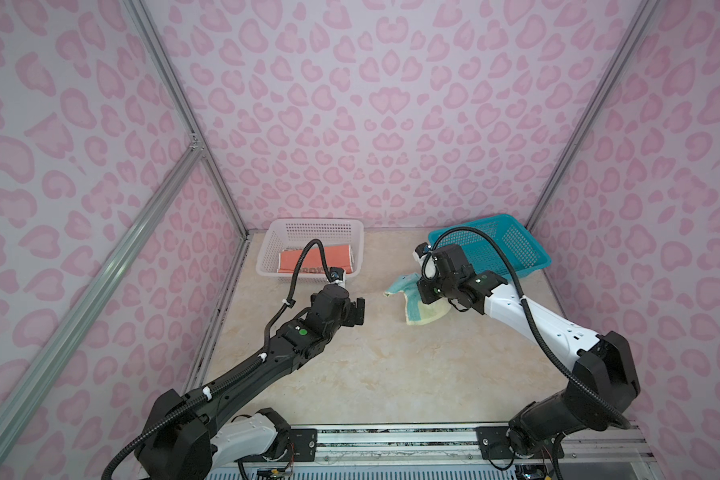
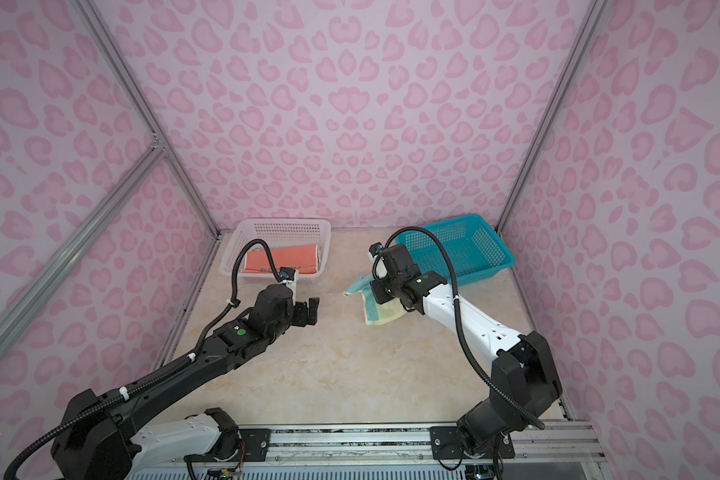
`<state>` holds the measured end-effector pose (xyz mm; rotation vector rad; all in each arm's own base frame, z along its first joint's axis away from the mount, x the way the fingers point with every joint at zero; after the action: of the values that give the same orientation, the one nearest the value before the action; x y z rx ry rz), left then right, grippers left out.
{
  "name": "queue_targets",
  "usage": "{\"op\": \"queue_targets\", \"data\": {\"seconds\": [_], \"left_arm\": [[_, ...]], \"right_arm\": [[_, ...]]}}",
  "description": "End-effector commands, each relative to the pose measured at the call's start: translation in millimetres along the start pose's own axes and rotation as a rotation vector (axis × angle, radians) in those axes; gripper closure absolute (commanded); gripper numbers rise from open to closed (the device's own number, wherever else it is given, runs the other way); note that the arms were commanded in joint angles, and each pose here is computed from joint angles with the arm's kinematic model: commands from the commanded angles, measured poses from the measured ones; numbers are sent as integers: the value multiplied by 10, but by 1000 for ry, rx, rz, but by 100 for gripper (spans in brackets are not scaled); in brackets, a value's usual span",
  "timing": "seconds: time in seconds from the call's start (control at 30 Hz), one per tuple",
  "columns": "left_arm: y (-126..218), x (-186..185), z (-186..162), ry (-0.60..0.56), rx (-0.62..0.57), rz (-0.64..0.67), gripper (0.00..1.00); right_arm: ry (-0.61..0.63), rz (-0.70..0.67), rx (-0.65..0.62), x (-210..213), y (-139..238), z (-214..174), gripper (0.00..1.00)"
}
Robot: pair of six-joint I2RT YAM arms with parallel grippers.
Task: Fold and stack the towels
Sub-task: 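Lift the light-blue towel out with the right gripper and lay it on the table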
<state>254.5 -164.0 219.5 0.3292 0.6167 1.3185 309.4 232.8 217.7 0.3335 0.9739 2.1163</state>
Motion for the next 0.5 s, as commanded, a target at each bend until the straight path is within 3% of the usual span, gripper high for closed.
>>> {"op": "queue_targets", "data": {"seconds": [0.0,0.2,0.4,0.47], "left_arm": [[84,98,-47,27,0,36,2],[221,222,-116,26,-12,64,2],[230,267,-150,-27,18,100,2],[224,270,-168,-56,39,108,2]], "right_arm": [[-44,50,14,211,-285,-90,100],[-27,210,129,783,-825,-195,100],[-40,303,140,984,-1041,-138,66],[-19,296,128,959,-1001,-98,60]]}}
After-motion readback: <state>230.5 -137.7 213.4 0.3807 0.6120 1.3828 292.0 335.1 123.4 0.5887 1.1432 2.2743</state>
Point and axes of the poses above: each gripper's point midway between its finger pads, its own y axis back along the fingers, its own x axis along the line the jaws close on, z = x × y, the point moved 7 cm from there along y, back along the fingers, and after that the axes turned 11 degrees about y, right-handed, at the moved point
